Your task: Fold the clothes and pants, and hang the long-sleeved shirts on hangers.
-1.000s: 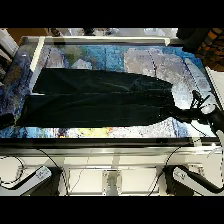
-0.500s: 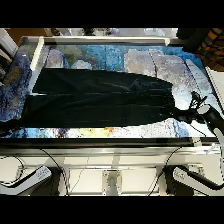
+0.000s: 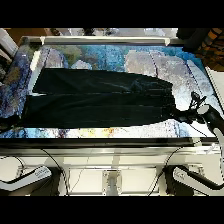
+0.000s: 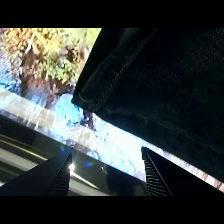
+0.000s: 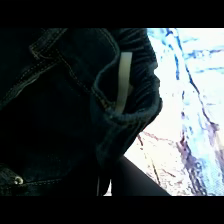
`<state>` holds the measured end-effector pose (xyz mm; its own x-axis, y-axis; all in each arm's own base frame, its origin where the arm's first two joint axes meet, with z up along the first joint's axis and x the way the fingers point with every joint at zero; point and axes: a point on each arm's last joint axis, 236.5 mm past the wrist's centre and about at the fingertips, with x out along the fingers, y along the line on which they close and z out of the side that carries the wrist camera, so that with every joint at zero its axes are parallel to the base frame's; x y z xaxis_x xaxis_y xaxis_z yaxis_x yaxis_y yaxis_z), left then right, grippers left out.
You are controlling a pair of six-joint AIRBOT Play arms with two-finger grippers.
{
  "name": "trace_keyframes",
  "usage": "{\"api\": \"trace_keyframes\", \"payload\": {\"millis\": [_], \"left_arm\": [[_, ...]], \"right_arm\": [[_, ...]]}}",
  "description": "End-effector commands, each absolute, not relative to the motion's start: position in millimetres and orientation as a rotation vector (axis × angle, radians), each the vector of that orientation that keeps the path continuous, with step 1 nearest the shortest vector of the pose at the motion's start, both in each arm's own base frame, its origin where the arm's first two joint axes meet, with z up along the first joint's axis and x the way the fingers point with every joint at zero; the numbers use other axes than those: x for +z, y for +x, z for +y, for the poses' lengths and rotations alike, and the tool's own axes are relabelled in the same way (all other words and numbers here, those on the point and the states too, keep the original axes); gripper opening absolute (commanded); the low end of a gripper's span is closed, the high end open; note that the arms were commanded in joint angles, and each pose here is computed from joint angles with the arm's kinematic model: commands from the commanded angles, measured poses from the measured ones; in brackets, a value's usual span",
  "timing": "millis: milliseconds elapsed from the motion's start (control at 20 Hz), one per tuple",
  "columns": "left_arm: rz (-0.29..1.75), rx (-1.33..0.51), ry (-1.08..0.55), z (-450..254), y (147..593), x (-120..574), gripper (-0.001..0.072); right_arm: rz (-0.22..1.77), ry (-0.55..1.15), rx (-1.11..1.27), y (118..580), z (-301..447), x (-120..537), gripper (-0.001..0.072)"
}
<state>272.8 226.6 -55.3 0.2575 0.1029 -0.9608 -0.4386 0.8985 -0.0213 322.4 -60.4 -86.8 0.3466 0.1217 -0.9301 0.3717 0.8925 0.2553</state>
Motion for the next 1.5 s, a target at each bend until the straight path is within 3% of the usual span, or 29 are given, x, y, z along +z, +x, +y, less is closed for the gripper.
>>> {"api": "trace_keyframes", "payload": {"millis": [0,250,350,400,450,550,700,800,1050,1200,1450], "left_arm": [[1.247,0.390,-0.338,234,283,-74,0.0486],[1.199,0.411,-0.346,244,297,-86,0.0481],[1.159,0.414,-0.391,242,307,-88,0.0441],[1.160,0.408,-0.417,239,309,-93,0.0280],[1.171,0.401,-0.432,236,308,-96,0.0011],[1.180,0.393,-0.440,233,305,-93,0.0018],[1.078,0.425,-0.387,244,312,-50,0.0018],[1.009,0.433,-0.353,247,317,-14,0.0018],[0.938,0.408,-0.338,229,312,40,0.0018],[0.938,0.399,-0.323,220,303,55,0.0019],[0.983,0.359,-0.350,205,297,54,0.0020]], "right_arm": [[1.233,0.472,-0.165,319,-58,-88,0.0017],[1.233,0.472,-0.165,319,-58,-88,0.0017],[1.232,0.472,-0.165,320,-58,-88,0.0017],[1.232,0.472,-0.165,320,-58,-87,0.0016],[1.231,0.471,-0.164,320,-59,-86,0.0016],[1.203,0.442,-0.170,325,-68,-68,0.0013],[1.067,0.328,-0.227,333,-106,11,0.0012],[1.002,0.262,-0.281,318,-128,63,0.0012],[0.922,0.158,-0.445,258,-165,121,0.0011],[1.039,0.131,-0.494,210,-176,115,0.0010],[1.194,0.228,-0.454,180,-151,101,0.0012]]}}
